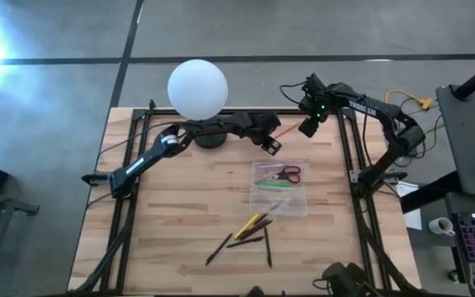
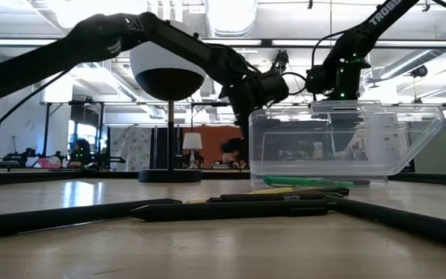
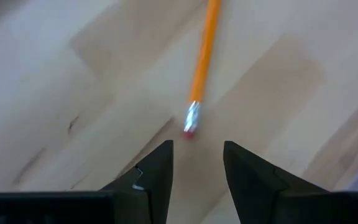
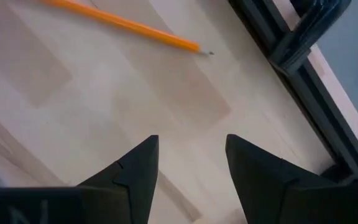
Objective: Pick & place school supplies into a supply box
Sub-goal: Put the orange pencil into the supply box
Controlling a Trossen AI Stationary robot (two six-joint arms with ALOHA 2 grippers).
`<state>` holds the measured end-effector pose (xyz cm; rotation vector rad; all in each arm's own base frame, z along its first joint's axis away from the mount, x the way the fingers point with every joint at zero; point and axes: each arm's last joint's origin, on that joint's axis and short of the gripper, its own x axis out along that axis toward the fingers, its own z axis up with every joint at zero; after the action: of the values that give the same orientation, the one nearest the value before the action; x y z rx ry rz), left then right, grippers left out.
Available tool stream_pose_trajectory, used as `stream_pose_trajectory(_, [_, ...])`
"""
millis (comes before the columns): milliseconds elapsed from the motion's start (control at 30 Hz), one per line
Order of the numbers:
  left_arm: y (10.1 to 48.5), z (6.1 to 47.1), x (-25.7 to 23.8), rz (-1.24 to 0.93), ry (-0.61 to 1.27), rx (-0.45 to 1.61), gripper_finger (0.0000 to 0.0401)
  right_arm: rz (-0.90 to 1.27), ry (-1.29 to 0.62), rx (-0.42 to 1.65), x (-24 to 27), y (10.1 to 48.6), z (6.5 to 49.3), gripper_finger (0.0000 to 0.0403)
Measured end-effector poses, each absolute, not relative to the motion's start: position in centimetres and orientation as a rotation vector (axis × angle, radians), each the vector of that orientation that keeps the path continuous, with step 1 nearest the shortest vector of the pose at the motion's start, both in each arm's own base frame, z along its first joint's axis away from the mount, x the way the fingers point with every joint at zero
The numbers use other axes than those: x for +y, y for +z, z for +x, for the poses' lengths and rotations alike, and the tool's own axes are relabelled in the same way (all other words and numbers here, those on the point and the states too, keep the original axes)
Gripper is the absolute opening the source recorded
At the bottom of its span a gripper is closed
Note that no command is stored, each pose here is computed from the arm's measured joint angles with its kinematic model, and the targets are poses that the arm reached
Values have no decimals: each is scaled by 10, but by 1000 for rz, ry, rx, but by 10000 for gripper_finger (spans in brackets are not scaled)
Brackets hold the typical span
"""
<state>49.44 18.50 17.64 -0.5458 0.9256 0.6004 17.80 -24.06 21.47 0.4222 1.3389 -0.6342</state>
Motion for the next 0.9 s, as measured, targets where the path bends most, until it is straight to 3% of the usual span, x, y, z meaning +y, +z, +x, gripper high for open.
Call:
stream_pose_trajectory(367, [179, 502, 188, -526, 602, 813, 125, 618, -676, 1288, -251, 196, 179, 152])
stream_pose_trajectory(900, [170, 507, 184, -513, 591, 759, 125, 804, -836, 1128, -279, 171, 182, 57])
